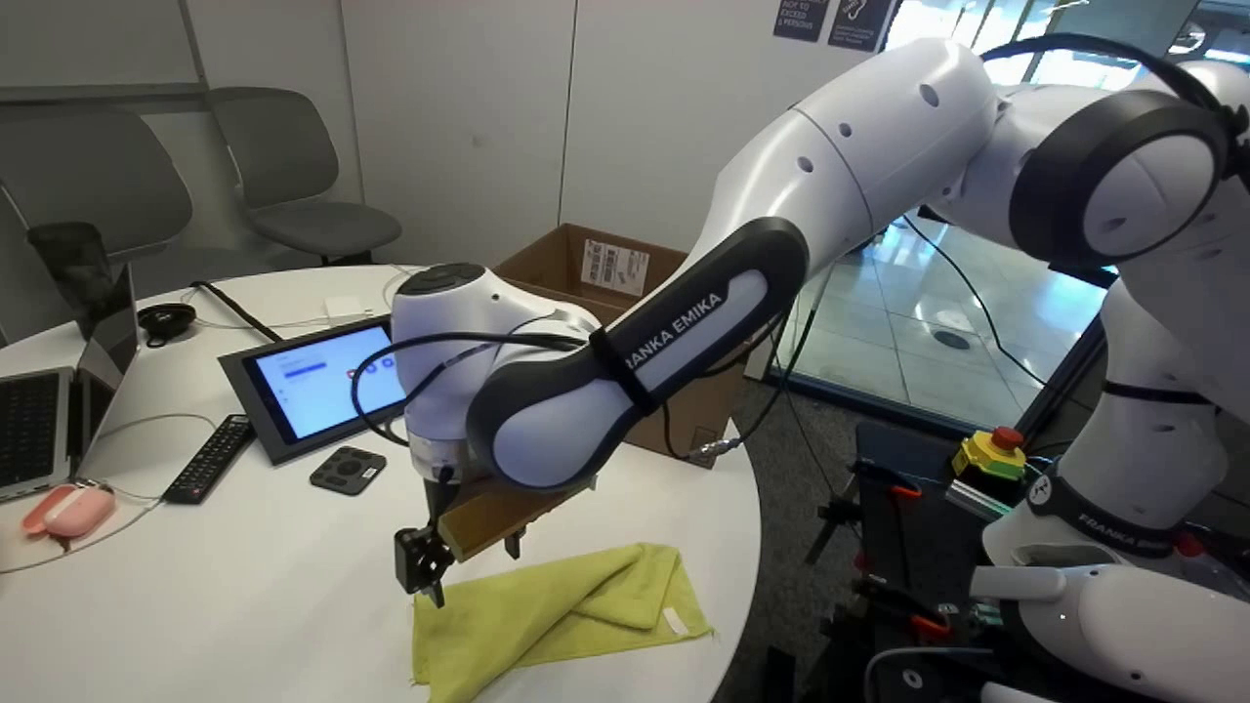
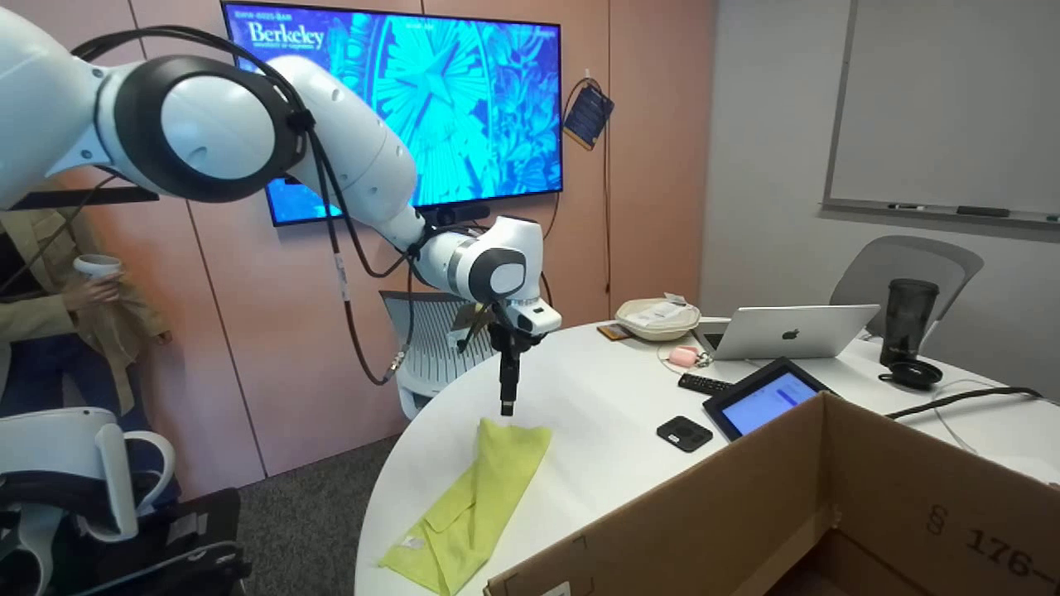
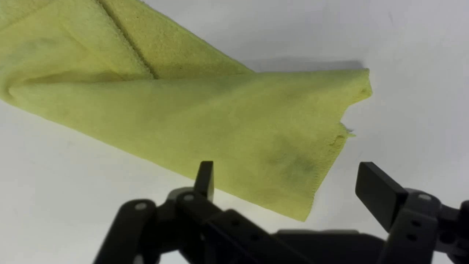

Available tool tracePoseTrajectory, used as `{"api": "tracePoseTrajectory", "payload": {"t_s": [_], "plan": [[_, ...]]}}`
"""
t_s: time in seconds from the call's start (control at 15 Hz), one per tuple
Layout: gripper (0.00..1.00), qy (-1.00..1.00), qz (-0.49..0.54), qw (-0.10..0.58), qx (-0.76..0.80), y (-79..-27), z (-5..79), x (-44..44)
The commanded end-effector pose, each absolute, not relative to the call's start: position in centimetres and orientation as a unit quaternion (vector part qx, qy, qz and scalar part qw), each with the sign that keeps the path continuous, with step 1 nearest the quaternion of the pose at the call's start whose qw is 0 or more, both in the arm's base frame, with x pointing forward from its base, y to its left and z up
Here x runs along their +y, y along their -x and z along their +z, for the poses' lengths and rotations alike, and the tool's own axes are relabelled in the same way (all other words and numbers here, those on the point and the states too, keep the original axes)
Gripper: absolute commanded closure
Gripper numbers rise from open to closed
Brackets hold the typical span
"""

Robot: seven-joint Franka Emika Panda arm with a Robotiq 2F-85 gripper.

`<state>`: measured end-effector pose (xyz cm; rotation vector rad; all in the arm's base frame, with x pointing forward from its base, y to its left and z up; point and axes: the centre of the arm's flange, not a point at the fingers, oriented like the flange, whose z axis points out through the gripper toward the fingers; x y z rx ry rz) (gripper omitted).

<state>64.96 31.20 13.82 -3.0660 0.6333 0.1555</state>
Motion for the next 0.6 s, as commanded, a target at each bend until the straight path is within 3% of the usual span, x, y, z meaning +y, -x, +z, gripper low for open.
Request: {"api": "tracePoseTrajectory", "payload": {"t_s": [0.0,0.53], "plan": [[0.00,0.986,0.044,-0.022,0.161,-69.5,12.9,36.3],[0.00,0.988,0.070,-0.058,0.127,-70.0,10.3,40.4]]}}
